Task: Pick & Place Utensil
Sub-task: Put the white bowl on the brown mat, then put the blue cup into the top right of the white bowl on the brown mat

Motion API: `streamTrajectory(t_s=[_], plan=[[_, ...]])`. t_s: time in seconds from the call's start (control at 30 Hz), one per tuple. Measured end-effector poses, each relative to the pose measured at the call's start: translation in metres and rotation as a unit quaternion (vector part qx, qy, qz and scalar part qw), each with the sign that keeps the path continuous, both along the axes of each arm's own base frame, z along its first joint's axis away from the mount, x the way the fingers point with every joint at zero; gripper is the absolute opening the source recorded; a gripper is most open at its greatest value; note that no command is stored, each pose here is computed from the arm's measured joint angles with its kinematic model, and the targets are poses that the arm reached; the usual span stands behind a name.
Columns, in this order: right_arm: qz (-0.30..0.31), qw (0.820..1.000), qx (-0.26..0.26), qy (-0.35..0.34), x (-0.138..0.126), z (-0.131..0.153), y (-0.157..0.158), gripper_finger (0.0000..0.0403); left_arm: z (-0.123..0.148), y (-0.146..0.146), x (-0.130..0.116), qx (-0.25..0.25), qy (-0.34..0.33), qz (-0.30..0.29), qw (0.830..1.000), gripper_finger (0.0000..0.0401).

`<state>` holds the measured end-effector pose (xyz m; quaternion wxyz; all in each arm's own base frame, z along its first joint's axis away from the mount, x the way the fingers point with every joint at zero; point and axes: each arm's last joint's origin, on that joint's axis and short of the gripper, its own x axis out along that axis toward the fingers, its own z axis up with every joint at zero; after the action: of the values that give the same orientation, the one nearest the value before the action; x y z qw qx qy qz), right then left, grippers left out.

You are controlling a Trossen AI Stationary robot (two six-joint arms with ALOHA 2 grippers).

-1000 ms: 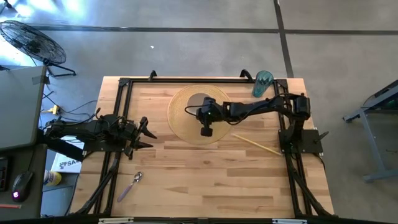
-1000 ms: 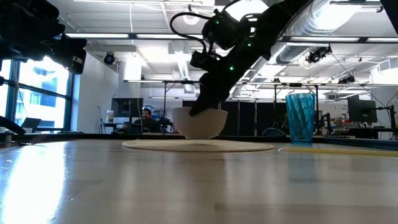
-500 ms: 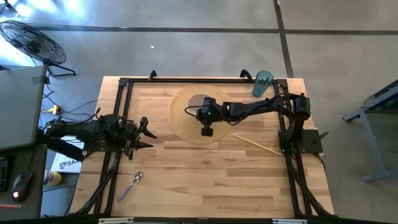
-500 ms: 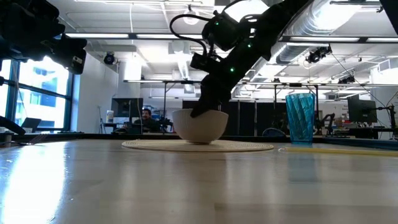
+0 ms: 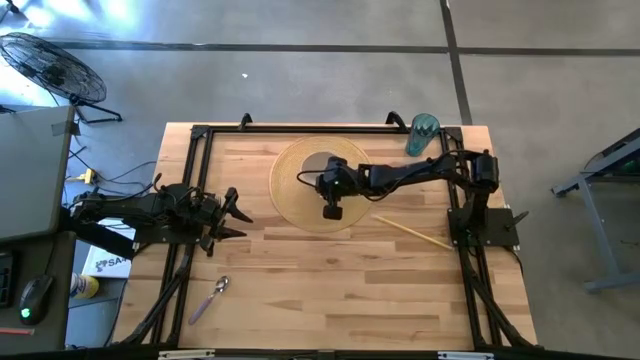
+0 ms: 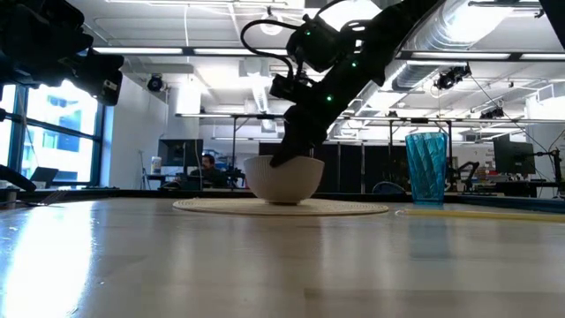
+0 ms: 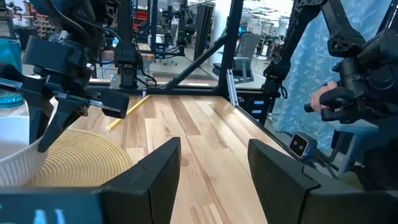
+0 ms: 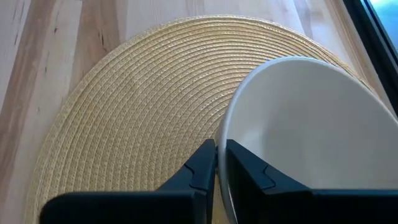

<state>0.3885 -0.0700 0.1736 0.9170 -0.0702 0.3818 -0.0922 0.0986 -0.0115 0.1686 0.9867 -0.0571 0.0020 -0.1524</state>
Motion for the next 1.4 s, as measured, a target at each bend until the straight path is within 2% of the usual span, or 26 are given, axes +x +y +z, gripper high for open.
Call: streamTrajectory(t_s=[0.37,0.8,1.2,1.4], plan=[[-0.024,0.999,0.023,-0.001,-0.001,-0.001,0.000,0.0083,0.000,0.000,0.000,0.000,0.000,0.000,1.000,0.0186],[-0.038,0.999,0.017,-0.003,0.000,0.001,-0.002,0.0144,0.000,0.000,0.000,0.000,0.000,-0.001,1.000,0.0186],[-0.034,0.997,0.047,-0.050,0.017,0.033,0.005,0.0193,0.000,0.000,0.000,0.000,0.000,-0.003,1.000,0.0186],[-0.031,0.999,0.042,-0.017,0.025,0.060,0.026,0.0208,0.000,0.000,0.000,0.000,0.000,-0.002,1.000,0.0186]])
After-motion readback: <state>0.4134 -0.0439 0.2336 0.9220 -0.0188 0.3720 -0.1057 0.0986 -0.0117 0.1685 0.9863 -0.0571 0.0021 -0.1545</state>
